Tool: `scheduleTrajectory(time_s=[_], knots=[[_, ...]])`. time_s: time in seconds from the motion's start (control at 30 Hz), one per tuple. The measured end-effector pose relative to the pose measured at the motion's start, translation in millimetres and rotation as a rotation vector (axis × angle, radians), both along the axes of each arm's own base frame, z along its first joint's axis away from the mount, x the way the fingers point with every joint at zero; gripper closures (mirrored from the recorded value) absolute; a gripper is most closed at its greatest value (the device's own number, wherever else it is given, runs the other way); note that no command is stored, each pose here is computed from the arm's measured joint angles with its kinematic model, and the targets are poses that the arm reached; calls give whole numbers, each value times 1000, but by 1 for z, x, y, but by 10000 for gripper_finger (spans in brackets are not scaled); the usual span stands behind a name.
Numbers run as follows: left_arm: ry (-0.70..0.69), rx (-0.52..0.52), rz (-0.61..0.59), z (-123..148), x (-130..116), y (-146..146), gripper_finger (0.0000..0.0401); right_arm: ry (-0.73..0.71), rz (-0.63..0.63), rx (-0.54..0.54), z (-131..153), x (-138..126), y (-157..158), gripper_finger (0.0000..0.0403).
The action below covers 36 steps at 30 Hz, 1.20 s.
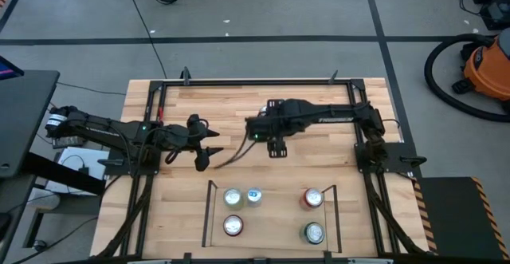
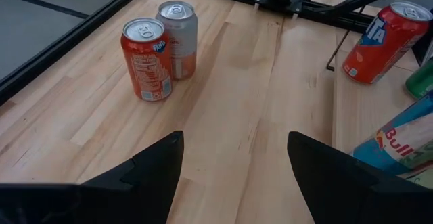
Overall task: Place canned beverage on shelf
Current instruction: Put the orange white soda can on the shelf
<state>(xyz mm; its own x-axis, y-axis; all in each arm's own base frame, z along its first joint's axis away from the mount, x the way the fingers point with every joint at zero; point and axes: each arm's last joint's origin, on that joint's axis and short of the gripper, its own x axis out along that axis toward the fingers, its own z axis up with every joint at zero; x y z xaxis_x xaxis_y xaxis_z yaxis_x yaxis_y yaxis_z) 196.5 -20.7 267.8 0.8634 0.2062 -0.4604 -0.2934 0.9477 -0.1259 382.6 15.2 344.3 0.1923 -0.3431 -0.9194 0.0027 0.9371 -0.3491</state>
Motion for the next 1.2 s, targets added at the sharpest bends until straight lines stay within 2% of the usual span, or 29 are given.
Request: scheduleTrajectory(time_s=[0.27, 0.5, 0.73, 0.97, 1.2], knots=[[0, 0, 0, 0, 0, 0, 127, -37, -21, 42, -20, 3, -38, 43], [1, 2, -1, 0, 0, 0, 127, -134, -102, 35, -32, -20, -70, 43], [2, 6, -3, 0, 0, 0, 127, -201, -178, 103, -53, -42, -100, 40], [0, 3, -1, 0, 0, 0, 127, -147, -233, 165, -77, -53, -118, 6], [1, 6, -3, 0, 0, 0, 127, -141, -245, 199, -90, -57, -126, 4]])
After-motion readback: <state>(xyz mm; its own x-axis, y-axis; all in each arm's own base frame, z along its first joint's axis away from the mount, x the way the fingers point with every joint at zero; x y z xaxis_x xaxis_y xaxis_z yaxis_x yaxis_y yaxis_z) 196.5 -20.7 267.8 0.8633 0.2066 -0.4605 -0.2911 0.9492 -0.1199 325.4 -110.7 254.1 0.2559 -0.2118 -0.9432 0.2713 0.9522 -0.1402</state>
